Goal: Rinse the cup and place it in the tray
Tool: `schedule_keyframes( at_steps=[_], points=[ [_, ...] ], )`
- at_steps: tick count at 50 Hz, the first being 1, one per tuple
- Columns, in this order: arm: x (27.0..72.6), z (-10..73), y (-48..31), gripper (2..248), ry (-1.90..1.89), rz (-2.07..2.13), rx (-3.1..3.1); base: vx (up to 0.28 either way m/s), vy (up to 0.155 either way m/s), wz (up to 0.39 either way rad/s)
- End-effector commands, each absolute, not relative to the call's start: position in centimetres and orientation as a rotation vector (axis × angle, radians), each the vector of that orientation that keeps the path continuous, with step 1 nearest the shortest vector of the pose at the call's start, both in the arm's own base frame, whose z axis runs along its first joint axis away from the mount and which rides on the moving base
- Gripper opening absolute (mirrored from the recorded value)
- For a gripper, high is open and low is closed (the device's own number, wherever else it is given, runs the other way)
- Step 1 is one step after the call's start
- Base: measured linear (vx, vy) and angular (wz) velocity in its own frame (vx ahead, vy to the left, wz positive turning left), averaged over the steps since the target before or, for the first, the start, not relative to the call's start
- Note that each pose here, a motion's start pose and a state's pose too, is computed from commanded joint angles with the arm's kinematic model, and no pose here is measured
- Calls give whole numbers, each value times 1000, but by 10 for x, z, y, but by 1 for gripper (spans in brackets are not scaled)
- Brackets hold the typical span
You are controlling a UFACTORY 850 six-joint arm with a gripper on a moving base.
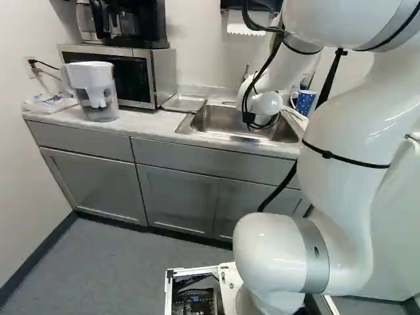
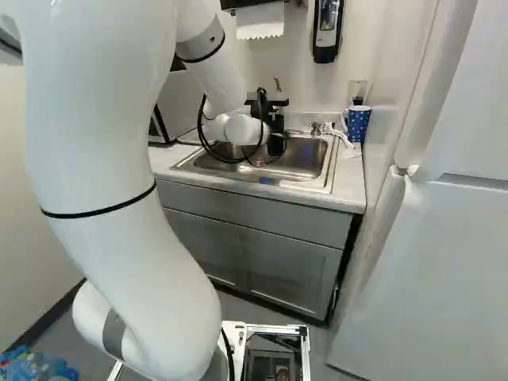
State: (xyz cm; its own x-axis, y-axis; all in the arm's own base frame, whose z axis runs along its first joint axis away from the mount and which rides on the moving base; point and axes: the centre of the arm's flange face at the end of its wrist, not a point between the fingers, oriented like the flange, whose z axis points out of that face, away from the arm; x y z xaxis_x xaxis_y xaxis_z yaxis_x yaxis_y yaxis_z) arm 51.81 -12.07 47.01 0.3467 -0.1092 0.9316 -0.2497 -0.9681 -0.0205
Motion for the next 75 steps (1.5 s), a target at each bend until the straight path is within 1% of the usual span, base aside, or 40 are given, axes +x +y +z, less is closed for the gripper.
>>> schedule_keyframes(
  at_steps=[75],
  points=[
    [518, 470, -121, 126, -331, 1695, 2473, 0, 0, 0]
  ],
)
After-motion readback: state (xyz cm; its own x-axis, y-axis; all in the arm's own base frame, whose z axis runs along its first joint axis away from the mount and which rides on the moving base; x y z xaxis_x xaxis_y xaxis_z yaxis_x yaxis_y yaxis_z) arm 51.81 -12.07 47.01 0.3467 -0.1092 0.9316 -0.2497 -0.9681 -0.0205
